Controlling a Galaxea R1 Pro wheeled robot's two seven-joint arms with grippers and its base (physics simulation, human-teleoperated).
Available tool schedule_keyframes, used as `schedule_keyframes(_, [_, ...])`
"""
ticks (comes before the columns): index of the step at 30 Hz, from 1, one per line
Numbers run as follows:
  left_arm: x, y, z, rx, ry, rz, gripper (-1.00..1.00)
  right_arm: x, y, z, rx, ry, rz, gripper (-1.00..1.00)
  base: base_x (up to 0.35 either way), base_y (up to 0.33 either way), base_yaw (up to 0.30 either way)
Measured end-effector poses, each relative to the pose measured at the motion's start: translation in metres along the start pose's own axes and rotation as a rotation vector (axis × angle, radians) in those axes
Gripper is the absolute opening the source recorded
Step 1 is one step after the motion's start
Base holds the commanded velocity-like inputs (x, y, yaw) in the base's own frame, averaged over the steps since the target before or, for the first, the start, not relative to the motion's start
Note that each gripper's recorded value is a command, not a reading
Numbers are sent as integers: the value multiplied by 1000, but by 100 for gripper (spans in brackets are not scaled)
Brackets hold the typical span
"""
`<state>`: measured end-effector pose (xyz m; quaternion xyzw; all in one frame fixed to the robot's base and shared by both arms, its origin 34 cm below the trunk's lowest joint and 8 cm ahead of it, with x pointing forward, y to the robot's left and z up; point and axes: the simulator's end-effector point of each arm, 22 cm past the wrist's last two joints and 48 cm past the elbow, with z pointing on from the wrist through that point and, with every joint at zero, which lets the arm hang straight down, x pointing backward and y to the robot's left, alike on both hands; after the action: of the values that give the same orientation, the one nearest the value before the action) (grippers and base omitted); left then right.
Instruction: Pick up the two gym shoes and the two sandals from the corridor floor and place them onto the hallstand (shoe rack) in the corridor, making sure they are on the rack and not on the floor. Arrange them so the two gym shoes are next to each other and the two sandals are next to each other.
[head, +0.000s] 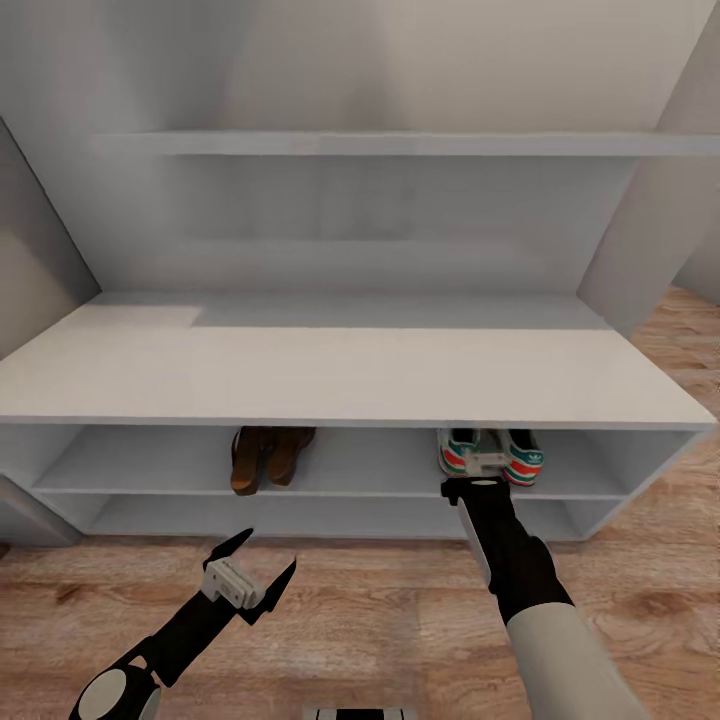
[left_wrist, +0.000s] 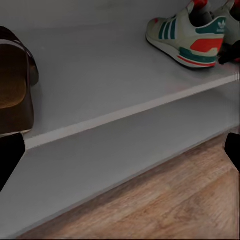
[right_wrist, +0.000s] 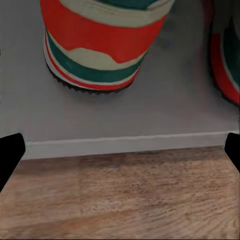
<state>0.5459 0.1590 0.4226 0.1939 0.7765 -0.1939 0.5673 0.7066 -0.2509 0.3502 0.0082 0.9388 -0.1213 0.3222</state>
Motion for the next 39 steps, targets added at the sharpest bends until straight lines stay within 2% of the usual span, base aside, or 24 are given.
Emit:
schedule_keyframes(26, [0,0,0,0,1,0,100,0,-4,1,6,-1,-1,100,-73,0,0])
schedule_keyframes(39, [0,0,0,0,1,0,100,0,-8,2,11,0,-2,100,-178,0,0])
